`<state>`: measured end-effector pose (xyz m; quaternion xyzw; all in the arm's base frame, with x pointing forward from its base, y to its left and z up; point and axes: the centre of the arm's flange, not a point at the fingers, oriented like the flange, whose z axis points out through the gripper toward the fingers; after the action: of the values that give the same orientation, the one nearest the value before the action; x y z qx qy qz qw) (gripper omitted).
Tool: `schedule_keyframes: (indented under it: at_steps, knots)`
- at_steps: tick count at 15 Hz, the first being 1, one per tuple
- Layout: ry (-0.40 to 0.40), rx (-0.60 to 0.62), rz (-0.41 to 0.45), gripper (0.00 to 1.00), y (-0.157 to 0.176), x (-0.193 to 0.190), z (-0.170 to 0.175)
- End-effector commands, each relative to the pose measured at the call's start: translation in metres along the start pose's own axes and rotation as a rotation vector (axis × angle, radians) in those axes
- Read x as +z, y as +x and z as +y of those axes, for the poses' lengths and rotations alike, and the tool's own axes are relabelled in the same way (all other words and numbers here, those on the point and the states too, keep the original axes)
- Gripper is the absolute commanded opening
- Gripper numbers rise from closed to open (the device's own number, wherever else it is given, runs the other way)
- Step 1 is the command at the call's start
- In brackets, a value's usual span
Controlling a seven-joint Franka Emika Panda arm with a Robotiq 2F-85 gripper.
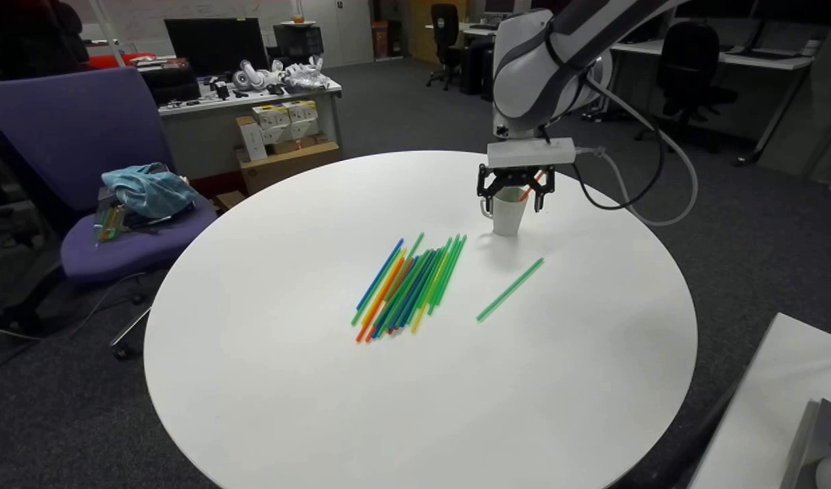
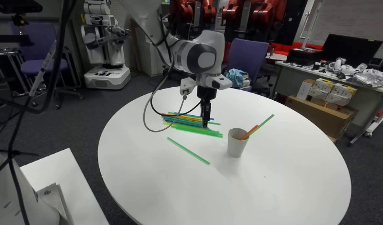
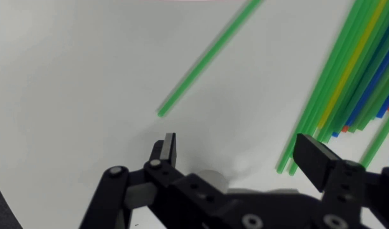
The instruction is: Put one green straw in the mug.
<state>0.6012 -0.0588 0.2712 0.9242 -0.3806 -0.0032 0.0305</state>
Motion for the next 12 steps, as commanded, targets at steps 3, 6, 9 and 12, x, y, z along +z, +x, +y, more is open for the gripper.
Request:
schedule_keyframes:
  at_steps: [3, 6, 9, 12]
  knots:
    - [0.018, 0.042, 0.037, 1.0, -0.007, 0.013, -0.004]
    - [0.018, 0.044, 0.038, 1.0, -0.006, 0.013, -0.004]
    - [0.005, 0.109, 0.091, 1.0, -0.01, 0.016, 0.003]
    - [-0.021, 0.155, 0.081, 1.0, -0.021, 0.026, 0.008]
